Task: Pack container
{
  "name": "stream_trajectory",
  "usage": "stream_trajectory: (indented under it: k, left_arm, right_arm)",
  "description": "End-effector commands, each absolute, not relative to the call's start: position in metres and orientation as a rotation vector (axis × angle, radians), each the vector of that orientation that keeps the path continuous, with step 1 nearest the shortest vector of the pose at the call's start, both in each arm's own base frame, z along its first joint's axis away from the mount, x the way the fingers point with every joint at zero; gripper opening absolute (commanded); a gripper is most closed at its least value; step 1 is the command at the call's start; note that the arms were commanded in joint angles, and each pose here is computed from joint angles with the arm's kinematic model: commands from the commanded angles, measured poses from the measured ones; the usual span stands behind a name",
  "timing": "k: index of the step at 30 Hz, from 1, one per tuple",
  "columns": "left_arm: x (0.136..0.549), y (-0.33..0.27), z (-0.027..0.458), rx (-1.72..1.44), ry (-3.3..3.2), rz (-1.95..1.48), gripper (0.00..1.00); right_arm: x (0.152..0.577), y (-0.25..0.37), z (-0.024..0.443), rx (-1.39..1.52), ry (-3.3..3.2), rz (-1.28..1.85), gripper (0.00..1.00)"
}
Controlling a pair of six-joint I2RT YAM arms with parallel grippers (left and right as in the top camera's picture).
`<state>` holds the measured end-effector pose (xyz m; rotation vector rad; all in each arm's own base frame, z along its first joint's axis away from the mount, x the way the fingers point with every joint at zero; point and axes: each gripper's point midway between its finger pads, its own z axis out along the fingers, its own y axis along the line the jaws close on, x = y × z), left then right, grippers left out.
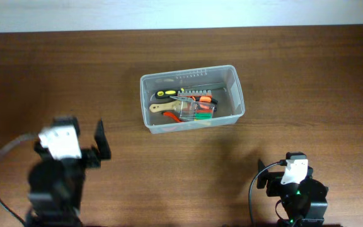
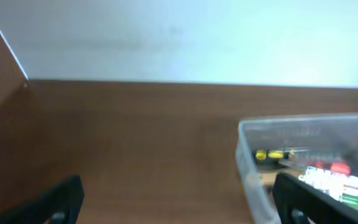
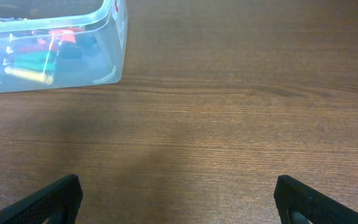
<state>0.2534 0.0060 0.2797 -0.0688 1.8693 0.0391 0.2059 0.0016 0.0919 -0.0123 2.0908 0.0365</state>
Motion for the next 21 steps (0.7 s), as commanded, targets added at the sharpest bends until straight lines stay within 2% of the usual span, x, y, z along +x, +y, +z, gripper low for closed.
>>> stream_trajectory:
  k: [1, 10, 21]
  left_arm:
    - [0.242, 0.008, 0.247, -0.078, 1.843, 0.046, 0.99]
    - [0.229, 0.009, 0.176, -0.079, 1.841, 0.046, 0.99]
    - [0.226, 0.009, 0.147, -0.079, 1.831, 0.045, 0.99]
  right_arm:
    - [0.206, 0.001, 0.092, 0.000, 2.081, 0.045, 0.99]
    - [0.206, 0.001, 0.092, 0.000, 2.081, 0.045, 0.99]
    - [0.206, 0.001, 0.092, 0.000, 2.081, 0.045, 0.99]
